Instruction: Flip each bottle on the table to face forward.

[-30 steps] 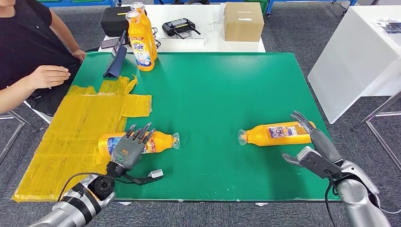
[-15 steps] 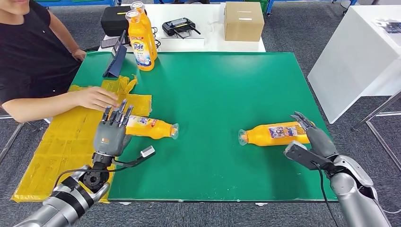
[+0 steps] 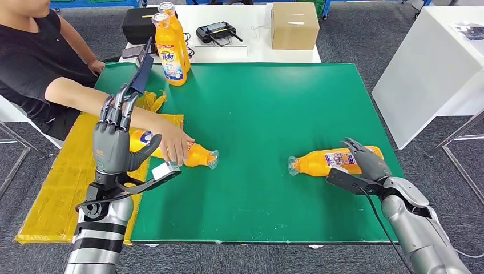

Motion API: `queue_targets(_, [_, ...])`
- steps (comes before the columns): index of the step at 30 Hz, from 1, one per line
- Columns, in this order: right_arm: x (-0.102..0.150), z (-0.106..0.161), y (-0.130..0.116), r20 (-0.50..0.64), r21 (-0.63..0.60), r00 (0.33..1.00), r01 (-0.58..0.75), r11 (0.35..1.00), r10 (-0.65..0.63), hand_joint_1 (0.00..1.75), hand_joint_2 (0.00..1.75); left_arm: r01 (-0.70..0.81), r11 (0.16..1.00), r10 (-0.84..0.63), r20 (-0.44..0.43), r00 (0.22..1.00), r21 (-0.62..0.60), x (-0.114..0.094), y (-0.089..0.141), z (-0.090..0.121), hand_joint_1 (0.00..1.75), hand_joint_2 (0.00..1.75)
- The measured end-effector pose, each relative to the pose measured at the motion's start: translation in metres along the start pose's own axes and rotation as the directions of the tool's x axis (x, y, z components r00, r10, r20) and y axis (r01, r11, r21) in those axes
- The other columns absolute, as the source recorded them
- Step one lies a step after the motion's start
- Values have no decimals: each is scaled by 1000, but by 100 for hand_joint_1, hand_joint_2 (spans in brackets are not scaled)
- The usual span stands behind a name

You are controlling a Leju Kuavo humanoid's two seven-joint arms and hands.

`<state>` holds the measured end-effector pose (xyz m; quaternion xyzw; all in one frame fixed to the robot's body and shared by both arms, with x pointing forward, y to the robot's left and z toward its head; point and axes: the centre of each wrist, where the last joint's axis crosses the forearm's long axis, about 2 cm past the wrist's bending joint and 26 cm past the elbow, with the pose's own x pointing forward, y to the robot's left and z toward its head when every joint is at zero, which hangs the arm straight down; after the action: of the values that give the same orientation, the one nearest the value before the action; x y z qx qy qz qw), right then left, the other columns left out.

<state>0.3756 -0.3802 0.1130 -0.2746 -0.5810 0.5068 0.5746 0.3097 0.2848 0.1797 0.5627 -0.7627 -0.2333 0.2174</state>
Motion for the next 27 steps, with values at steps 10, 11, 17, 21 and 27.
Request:
queue_targets(10, [6,-21,-4,-45,114,985,-158,981,164,0,175,-110,993,112,-44,993,51,21,-1,4,0,175])
queue_targets(11, [8,-24,-5,-48,124,981,-179,976,186,0,175,-112,992,115,-40,993,53,23,0,4,0,175])
queue_targets(17, [16,-37,-7,-65,241,947,-291,926,315,84,175,-139,988,141,-24,990,71,30,1,2,0,175])
queue_targets(21, [18,-42,-4,-66,350,915,-353,868,399,175,175,-157,984,158,-3,987,80,30,1,2,0,175])
queue_targets(27, [12,-39,6,-52,467,901,-359,808,430,175,175,-179,980,178,23,984,85,30,-4,0,0,175])
